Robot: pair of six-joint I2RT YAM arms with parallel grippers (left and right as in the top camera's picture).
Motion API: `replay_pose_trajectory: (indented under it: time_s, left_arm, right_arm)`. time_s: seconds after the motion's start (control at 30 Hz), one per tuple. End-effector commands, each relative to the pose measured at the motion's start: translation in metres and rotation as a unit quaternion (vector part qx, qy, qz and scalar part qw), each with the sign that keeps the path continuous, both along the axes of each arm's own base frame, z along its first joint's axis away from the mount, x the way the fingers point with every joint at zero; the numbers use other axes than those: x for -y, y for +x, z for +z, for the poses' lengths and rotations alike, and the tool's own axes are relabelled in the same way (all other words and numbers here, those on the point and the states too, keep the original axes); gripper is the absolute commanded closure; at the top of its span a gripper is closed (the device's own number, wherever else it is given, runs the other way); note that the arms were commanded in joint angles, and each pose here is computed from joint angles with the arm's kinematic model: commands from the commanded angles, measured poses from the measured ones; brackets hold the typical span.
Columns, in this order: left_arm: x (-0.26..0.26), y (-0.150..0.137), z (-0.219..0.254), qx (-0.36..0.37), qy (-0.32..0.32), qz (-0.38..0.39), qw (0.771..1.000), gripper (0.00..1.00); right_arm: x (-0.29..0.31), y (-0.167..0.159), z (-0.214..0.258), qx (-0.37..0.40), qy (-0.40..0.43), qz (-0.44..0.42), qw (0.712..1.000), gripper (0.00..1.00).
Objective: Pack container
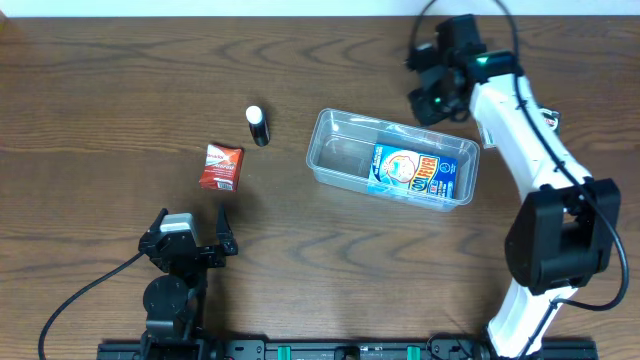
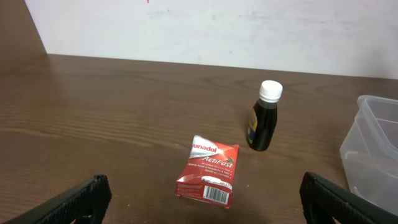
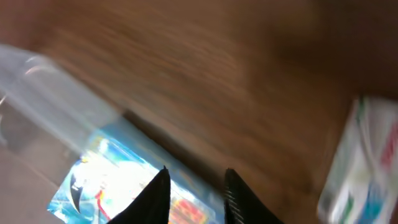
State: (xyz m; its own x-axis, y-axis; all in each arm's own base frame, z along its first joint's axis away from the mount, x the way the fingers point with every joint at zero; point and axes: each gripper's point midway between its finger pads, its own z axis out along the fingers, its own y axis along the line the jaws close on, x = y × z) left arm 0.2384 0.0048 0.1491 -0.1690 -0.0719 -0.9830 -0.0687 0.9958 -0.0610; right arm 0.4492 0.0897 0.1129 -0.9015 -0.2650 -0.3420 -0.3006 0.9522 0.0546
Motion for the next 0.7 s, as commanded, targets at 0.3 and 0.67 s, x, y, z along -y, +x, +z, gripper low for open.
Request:
replay_pose_trajectory:
  time_s: [0.3, 0.67]
  left_arm:
    - [0.001, -0.001, -0.008, -0.013, 0.008, -0.006, 1.000, 0.02]
    - [0.001, -0.001, -0.008, -0.014, 0.008, -0.006, 1.000, 0.02]
  right_arm:
    - [0.097, -0.066, 0.075, -0.037, 0.046, -0.232, 0.971, 0.65]
    - [0.079, -0.093, 0.009, -0.112, 0.089, -0.226, 0.964, 0.64]
